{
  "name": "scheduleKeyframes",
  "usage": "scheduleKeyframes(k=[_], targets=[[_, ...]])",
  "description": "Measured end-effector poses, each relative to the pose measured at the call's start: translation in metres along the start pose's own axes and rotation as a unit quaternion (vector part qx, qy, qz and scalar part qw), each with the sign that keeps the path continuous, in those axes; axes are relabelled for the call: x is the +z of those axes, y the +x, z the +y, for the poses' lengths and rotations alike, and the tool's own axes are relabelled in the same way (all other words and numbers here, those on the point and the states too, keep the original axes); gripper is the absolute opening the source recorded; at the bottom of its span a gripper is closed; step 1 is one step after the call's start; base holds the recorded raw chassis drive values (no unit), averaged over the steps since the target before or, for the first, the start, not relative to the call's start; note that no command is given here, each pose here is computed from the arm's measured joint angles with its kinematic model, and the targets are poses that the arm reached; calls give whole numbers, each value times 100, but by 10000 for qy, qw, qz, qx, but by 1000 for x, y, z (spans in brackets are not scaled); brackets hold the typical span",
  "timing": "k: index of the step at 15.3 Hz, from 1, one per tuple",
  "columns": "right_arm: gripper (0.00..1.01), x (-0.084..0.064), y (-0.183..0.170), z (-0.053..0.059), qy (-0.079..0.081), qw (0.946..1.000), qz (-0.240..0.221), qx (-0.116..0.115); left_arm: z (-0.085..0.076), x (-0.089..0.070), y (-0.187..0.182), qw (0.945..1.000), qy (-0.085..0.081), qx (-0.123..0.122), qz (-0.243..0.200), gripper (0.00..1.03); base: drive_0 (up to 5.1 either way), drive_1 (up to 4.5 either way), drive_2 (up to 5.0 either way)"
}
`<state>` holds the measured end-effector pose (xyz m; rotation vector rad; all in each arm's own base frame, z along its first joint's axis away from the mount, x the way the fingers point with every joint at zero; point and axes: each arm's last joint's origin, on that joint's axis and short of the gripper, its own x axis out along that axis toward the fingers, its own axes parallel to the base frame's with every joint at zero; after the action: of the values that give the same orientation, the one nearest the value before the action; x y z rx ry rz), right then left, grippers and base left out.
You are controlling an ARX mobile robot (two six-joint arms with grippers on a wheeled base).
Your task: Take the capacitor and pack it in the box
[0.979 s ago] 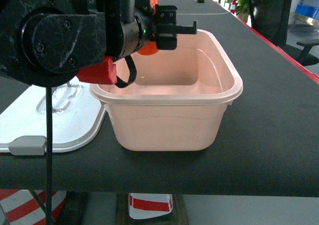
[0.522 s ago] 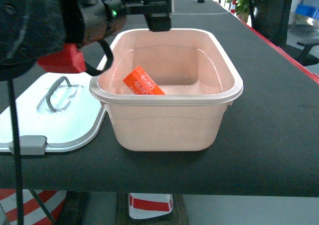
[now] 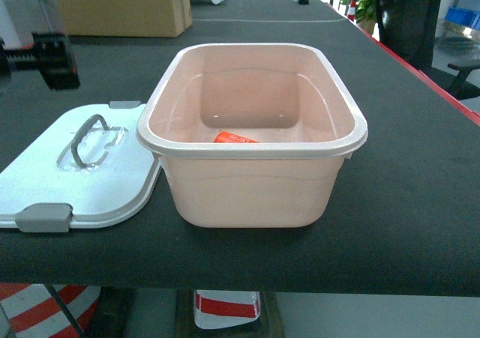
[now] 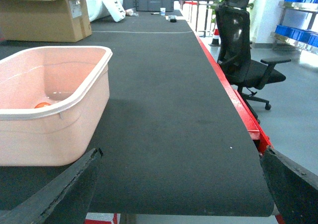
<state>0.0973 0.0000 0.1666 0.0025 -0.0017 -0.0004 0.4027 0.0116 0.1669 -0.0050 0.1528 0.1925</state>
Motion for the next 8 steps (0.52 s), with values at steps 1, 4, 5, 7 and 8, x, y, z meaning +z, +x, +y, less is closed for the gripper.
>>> scheduleKeyframes(k=[1,4,5,7,8], targets=[[98,0,0,0,0,10000,0,0,0,-16,14,9997,93,-13,232,98,0,0,0],[98,0,0,0,0,10000,0,0,-9,-41,41,9980,229,-105,579,98,0,0,0],[98,0,0,0,0,10000,2,0,-12,-52,48,9964,264,-118,803,98,0,0,0],[98,0,0,0,0,10000,0,0,-17,-80,56,9910,356,-214,1270,98,0,0,0],[98,0,0,0,0,10000,0,0,-19,-87,57,9888,397,-280,1410,98,0,0,0]])
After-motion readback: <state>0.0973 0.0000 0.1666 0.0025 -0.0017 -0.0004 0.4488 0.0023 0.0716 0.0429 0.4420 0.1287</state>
